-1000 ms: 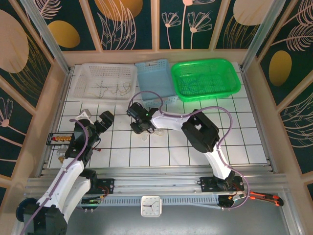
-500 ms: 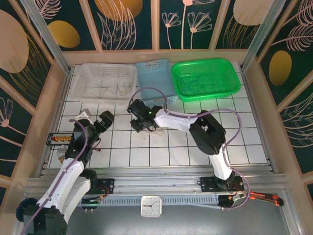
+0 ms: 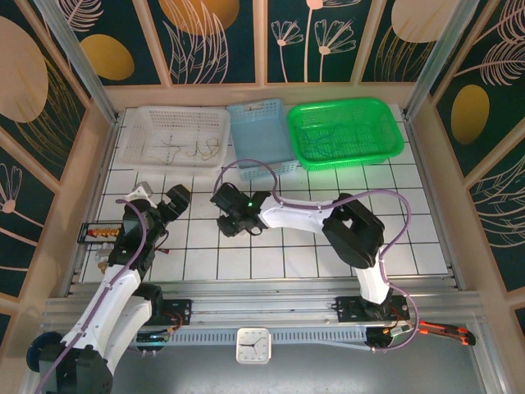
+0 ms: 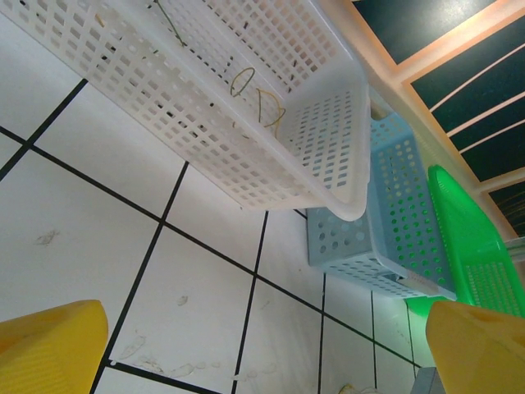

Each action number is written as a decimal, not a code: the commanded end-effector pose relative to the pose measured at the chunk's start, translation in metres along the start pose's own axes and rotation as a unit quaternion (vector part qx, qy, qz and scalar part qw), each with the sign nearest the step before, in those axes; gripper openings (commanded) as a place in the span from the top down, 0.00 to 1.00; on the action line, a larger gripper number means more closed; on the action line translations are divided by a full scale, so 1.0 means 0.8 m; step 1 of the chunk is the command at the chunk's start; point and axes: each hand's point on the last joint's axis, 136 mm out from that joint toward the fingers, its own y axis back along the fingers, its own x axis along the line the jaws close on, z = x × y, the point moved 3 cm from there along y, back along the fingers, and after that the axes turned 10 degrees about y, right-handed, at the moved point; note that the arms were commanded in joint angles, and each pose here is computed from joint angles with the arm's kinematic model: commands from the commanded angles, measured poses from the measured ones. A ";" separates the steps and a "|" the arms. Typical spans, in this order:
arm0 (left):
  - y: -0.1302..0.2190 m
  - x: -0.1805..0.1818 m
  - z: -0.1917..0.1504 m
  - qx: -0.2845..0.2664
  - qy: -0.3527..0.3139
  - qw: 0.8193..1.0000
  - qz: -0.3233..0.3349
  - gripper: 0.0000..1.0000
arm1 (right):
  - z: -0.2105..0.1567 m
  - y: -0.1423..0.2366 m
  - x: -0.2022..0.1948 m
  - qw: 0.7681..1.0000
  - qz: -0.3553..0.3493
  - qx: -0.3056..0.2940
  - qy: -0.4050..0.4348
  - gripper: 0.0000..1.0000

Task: Untangle the cables

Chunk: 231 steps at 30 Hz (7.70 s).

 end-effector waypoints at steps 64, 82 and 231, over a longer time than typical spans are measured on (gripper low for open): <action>0.017 -0.166 -0.049 0.093 -0.149 0.944 -0.280 0.01 | 0.123 0.339 -0.109 0.919 0.051 -0.351 -0.174 1.00; -0.004 -0.189 -0.160 0.173 -0.258 0.890 -0.332 0.01 | 0.050 0.279 -0.116 0.928 0.037 -0.311 -0.203 1.00; -0.037 -0.214 -0.253 0.255 -0.295 0.833 -0.392 0.30 | 0.152 0.602 -0.160 0.746 0.238 -0.607 -0.138 1.00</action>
